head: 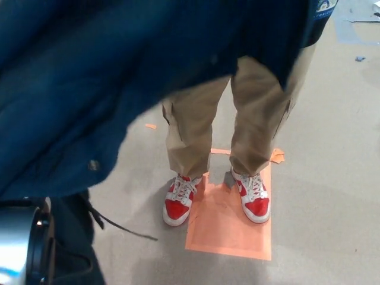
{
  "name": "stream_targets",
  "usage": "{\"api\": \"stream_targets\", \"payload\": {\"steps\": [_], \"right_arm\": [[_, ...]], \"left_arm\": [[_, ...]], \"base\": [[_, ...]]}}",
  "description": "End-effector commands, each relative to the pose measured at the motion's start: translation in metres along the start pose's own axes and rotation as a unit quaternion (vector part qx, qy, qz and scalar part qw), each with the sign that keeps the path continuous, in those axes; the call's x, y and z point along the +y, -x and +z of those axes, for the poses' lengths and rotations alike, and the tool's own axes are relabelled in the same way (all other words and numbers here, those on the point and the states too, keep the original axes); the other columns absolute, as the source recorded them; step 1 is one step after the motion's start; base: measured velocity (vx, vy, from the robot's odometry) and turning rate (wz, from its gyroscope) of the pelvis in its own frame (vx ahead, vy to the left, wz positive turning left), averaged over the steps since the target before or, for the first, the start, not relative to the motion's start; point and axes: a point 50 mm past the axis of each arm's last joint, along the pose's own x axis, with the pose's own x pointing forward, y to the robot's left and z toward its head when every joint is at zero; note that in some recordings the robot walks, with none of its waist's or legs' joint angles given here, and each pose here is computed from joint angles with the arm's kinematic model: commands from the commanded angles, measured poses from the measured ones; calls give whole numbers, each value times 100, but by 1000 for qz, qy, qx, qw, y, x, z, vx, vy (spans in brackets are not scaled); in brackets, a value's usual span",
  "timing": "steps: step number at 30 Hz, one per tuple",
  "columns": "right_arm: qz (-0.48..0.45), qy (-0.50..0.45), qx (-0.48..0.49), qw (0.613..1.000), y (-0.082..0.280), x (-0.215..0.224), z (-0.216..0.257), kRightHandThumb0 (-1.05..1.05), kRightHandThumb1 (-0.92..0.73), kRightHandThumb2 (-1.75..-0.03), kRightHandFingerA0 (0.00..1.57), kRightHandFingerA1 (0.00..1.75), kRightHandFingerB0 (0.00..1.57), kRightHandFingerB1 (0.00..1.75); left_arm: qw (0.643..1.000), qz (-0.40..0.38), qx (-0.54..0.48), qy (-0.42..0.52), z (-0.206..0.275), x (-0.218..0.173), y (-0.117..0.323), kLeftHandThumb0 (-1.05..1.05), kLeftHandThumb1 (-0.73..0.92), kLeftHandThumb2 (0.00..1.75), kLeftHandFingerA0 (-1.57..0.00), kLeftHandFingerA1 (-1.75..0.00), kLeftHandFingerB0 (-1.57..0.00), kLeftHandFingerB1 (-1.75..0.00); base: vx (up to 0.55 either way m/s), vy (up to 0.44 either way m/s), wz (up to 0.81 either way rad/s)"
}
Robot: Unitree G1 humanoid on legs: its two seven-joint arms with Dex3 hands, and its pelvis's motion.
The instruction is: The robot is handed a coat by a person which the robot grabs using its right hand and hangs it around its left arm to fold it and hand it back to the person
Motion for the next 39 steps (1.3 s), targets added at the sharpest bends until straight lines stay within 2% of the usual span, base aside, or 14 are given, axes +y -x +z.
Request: {"api": "stream_targets", "payload": {"steps": [1, 9, 11, 15, 16, 17, 18, 28, 29, 30, 32, 35, 36, 39], "right_arm": [[94, -50, 224, 969, 140, 39, -86, -30, -90, -67, 120, 59, 115, 69], [214, 0, 360, 908, 228, 106, -144, -31, -87, -67, 117, 58, 111, 71], [232, 28, 385, 893, 246, 116, -156, -29, -85, -66, 110, 82, 107, 81], [302, 118, 460, 827, 291, 123, -191, -29, -85, -65, 105, 67, 91, 72], [309, 129, 464, 820, 297, 122, -195, -28, -85, -64, 95, 103, 87, 89], [313, 138, 467, 815, 302, 121, -198, -28, -85, -64, 95, 103, 87, 89], [331, 153, 490, 792, 313, 118, -206, -29, -85, -65, 92, 63, 76, 61], [402, 178, 614, 656, 382, 116, -226, -35, -85, -66, 105, 54, 105, 65], [404, 167, 632, 640, 389, 117, -226, -40, -84, -66, 97, 52, 93, 58], [419, 150, 651, 614, 397, 116, -227, -73, -81, -65, 29, 32, 24, 29], [434, 106, 689, 570, 405, 110, -228, -90, -66, -98, 9, 18, 9, 13], [446, 76, 725, 519, 409, 97, -231, -88, -51, -92, 0, 3, 0, 1], [451, 80, 726, 514, 409, 95, -231, -93, -56, -94, 0, 1, 0, 0], [451, 88, 724, 514, 406, 83, -233, -96, -55, -93, 0, 0, 0, 0]], "left_arm": [[998, 41, -36, -10, 23, 40, 12, -73, 68, 104, -2, -35, -5, -35], [998, 47, -42, -3, 30, 45, 13, -77, 65, 101, -2, -38, -7, -39], [998, 50, -42, -1, 31, 46, 13, -91, 72, 100, -1, -36, -10, -41], [997, 56, -50, -5, 37, 51, 15, -74, 66, 103, -3, -34, -5, -35], [997, 54, -54, -5, 38, 51, 15, -85, 71, 102, -8, -28, -9, -29], [997, 51, -58, -4, 38, 52, 16, -85, 71, 102, -8, -28, -9, -29], [997, 50, -65, -6, 43, 53, 16, -84, 71, 102, -9, -28, -9, -28], [995, 46, -86, -11, 52, 57, 19, -84, 72, 102, -8, -29, -8, -25], [995, 47, -86, -5, 52, 57, 19, -85, 70, 102, -9, -31, -9, -27], [995, 47, -86, 2, 53, 57, 18, -86, 69, 101, -9, -30, -9, -26], [995, 45, -89, 11, 56, 56, 17, -86, 68, 101, -9, -29, -9, -26], [994, 40, -101, 4, 59, 56, 19, -77, 82, 66, -10, -25, -8, -24], [994, 39, -103, 3, 60, 57, 19, -85, 69, 101, -9, -31, -8, -27], [994, 38, -105, 0, 61, 59, 20, -85, 69, 101, -9, -31, -8, -26]], "base": [[0, 0, 0], [0, 0, 0], [0, 0, 0], [0, 0, 0], [0, 0, 0], [0, 0, 0], [0, 0, 0], [0, 0, 0], [0, 0, 0], [0, 0, 0], [0, 0, 0], [0, 0, 0], [0, 0, 0], [0, 0, 0]]}}
